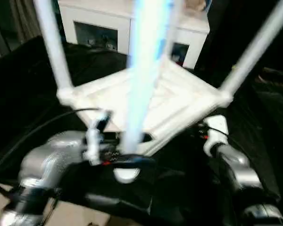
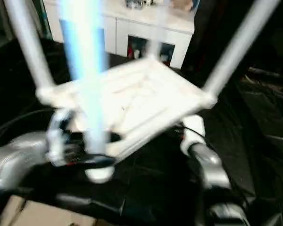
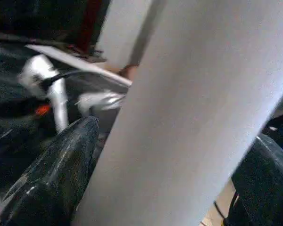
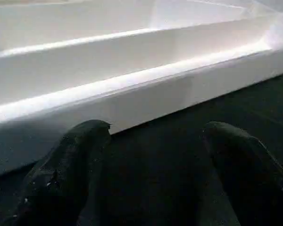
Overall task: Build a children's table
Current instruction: Rotate table base
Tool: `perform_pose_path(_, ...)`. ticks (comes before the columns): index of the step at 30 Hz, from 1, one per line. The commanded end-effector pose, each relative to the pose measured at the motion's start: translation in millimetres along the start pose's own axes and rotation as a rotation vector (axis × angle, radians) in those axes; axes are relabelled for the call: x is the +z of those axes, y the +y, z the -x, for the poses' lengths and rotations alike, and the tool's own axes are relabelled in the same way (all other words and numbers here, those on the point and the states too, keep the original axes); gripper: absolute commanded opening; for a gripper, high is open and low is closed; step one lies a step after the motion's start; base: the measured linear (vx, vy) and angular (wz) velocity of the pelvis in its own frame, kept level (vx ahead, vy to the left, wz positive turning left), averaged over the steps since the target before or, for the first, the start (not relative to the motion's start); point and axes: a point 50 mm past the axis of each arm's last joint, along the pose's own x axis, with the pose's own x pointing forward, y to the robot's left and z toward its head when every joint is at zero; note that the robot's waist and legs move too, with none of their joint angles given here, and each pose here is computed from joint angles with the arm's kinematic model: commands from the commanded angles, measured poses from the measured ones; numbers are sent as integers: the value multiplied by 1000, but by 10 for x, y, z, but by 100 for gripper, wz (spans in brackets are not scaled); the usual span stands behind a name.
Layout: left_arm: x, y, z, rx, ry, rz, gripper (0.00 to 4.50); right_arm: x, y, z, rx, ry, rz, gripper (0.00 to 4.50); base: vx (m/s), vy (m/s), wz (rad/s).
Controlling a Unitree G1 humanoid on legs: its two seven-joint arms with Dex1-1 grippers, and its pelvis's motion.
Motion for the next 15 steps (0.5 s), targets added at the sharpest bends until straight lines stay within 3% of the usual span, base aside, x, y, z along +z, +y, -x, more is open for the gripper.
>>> perform_pose_path(1,7,13,-151,-50,21,-10,445,69,151,-80,104,-13,30,387,0,0,0)
perform_pose_path(6,7,111,-411,-71,44,-55,445,61,224,-113,164,3,52,387,0,0,0)
perform_pose_path(9,-28,354,-569,109,101,-168,445,52,174,-113,125,5,69,387,0,0,0)
perform_pose_path(10,-28,354,-569,109,101,-168,445,52,174,-113,125,5,69,387,0,0,0)
perform_pose_path(11,-29,510,-573,244,144,-253,445,57,90,-100,71,0,70,387,0,0,0)
perform_pose_path(15,-53,652,-509,374,243,-357,445,66,-90,-42,-21,-8,68,387,0,0,0)
